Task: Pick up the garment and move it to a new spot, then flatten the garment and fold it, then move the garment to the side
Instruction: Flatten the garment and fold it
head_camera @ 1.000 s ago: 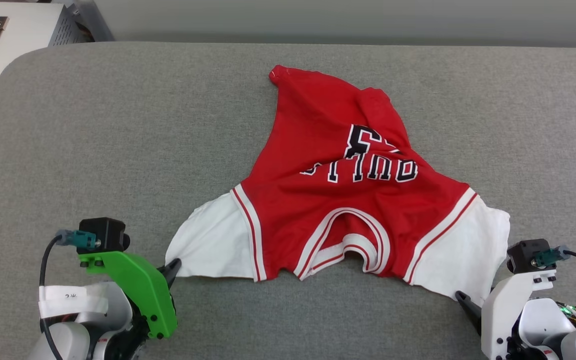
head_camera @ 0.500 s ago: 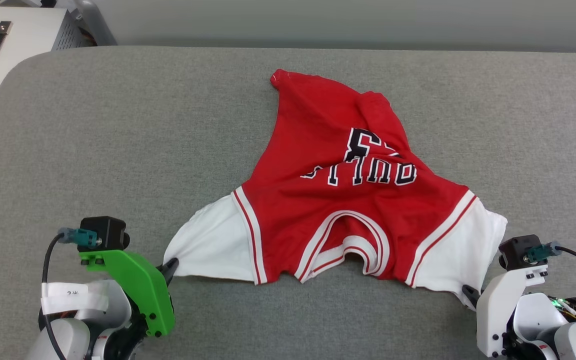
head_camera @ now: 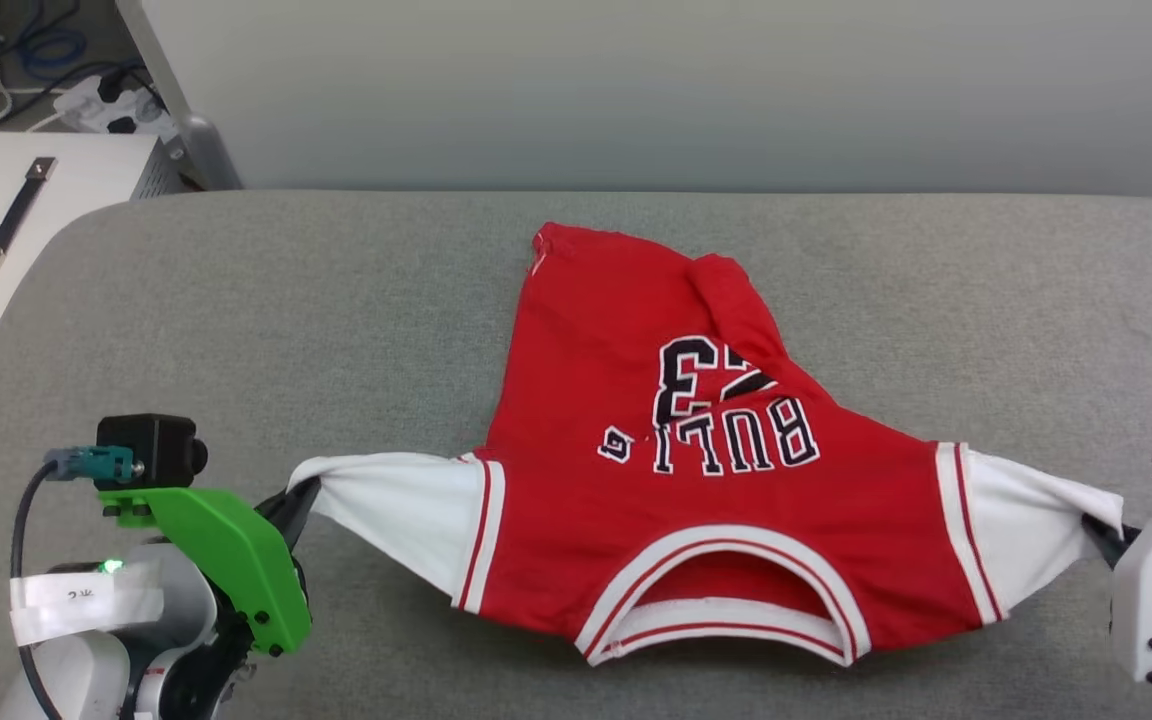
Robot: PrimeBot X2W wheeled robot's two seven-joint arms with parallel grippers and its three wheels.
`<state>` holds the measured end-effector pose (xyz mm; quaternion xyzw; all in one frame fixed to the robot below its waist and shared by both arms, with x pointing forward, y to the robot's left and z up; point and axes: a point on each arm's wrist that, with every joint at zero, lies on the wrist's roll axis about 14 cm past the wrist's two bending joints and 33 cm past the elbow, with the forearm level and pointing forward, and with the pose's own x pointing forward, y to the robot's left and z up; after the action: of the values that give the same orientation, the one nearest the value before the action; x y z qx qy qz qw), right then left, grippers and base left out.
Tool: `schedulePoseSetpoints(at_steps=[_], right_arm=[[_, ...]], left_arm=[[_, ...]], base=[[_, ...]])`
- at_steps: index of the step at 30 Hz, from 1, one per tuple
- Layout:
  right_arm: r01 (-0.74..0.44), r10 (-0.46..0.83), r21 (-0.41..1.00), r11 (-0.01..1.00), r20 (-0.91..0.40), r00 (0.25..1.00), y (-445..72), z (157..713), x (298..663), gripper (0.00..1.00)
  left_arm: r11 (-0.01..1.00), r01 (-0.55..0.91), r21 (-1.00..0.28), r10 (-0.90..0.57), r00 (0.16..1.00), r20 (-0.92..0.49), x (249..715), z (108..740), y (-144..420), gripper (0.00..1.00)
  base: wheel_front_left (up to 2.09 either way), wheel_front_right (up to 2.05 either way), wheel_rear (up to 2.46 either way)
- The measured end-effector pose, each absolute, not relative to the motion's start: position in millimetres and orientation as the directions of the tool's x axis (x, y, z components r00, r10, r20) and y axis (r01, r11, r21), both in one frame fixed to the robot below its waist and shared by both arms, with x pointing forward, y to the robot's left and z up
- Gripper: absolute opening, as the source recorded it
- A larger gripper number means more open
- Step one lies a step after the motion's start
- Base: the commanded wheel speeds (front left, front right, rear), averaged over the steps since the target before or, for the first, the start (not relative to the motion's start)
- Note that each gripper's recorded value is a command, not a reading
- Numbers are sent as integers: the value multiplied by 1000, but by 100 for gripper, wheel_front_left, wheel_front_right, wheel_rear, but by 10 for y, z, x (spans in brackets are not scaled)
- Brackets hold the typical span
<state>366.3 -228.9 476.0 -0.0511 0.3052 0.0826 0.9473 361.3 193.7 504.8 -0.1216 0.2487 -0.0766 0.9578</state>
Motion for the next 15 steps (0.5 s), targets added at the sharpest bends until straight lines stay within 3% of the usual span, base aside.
schedulePoseSetpoints(at_steps=[15], right_arm=[[-128,95,-161,979,-196,976,-2615,6384,3828,0]], left_arm=[[953,265,-147,-277,959,-66,3819,6425,1741,0]], base=[[0,0,0]])
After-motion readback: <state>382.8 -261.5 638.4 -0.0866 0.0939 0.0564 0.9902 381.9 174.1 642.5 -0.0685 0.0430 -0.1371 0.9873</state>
